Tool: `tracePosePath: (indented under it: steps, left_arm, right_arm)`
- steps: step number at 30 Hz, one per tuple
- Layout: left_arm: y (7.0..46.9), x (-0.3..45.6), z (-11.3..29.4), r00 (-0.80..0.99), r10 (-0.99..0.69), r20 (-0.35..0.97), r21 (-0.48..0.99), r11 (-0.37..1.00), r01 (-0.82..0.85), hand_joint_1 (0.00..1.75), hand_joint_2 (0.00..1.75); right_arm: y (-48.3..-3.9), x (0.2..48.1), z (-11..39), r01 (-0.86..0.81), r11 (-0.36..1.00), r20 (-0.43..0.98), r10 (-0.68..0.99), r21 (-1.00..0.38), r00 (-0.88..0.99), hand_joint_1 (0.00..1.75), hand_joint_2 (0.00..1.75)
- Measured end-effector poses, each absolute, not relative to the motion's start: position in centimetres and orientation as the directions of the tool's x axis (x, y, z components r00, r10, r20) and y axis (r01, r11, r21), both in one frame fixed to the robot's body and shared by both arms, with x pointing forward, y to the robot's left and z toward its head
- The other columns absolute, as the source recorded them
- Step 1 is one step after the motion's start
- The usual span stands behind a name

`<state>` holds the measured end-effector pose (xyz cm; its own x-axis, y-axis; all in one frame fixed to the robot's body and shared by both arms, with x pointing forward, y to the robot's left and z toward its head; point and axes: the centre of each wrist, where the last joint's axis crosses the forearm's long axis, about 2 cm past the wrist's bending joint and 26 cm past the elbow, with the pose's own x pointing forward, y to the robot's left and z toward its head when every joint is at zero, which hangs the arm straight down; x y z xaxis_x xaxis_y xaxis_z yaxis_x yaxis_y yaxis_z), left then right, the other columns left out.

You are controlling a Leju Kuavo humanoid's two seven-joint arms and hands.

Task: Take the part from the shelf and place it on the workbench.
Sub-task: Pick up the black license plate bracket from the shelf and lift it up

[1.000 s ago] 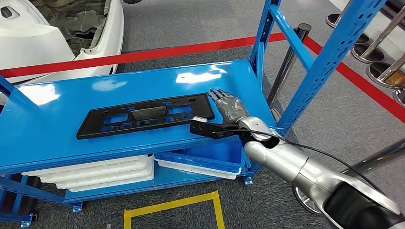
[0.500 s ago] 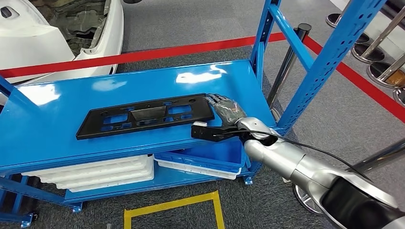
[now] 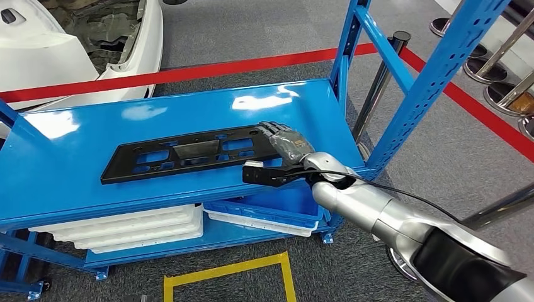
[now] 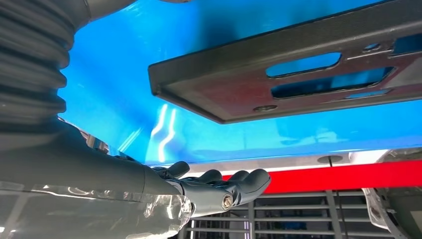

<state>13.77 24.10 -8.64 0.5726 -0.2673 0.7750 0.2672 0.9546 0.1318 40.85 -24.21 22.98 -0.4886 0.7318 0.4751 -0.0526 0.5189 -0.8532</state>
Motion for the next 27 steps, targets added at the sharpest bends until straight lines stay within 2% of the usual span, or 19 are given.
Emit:
tracePosePath:
  steps: [27]
  left_arm:
    - [24.0, 13.7, -8.6, 0.575, -0.265, 0.774, 0.131, 0.956, 0.264, 0.00, 0.00]
  right_arm:
    - [-22.2, 42.9, 22.3, -0.082, 0.491, 0.468, 0.750, -0.867, -0.468, 0.00, 1.75]
